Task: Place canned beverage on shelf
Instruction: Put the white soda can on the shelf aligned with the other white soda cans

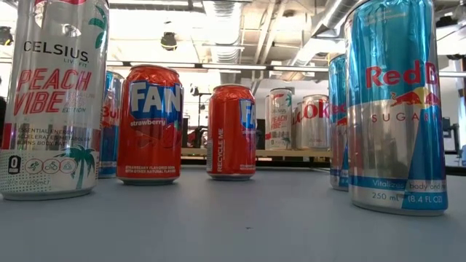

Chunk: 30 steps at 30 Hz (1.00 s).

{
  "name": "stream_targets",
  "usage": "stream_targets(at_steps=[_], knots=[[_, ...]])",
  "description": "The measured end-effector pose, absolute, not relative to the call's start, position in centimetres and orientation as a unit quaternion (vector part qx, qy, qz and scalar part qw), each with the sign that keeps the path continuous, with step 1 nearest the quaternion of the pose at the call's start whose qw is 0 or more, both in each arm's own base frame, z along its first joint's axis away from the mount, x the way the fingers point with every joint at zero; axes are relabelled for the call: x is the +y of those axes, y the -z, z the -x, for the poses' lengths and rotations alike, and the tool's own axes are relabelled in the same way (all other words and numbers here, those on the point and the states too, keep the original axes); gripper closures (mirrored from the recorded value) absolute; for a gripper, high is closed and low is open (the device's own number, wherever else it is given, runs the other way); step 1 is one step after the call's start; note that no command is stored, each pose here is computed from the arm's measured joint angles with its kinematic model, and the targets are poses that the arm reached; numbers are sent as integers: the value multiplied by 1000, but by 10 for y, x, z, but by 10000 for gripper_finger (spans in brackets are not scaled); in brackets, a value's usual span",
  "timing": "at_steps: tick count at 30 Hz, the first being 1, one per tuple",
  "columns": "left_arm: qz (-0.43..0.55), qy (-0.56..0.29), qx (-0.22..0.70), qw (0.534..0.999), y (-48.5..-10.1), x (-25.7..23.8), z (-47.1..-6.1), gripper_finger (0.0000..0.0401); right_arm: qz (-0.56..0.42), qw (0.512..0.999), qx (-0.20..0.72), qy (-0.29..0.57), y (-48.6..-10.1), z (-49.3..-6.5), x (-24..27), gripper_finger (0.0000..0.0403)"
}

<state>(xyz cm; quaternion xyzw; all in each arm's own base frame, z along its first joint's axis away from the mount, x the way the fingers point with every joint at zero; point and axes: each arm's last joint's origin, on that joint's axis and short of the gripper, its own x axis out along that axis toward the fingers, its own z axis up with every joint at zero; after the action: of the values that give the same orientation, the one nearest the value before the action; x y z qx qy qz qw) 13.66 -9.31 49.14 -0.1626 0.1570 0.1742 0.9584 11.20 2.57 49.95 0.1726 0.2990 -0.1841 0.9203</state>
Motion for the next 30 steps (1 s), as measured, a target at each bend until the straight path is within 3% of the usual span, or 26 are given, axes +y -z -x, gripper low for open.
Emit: stream_targets(at_steps=[3,11,22,26,30], knots=[[168,-179,163,956,-491,-89,-140,69,-153,914,318,198,-473,-124,38,403],[152,-183,174,955,-491,-83,-146,69,-128,941,283,133,-431,-165,77,403],[116,-171,158,966,-495,-88,-154,69,-149,983,110,-1,-433,-217,122,401],[110,-165,138,970,-500,-92,-155,69,-149,983,104,-15,-430,-229,130,368],[103,-152,133,974,-501,-97,-151,69,-153,979,134,-5,-417,-239,136,301]])
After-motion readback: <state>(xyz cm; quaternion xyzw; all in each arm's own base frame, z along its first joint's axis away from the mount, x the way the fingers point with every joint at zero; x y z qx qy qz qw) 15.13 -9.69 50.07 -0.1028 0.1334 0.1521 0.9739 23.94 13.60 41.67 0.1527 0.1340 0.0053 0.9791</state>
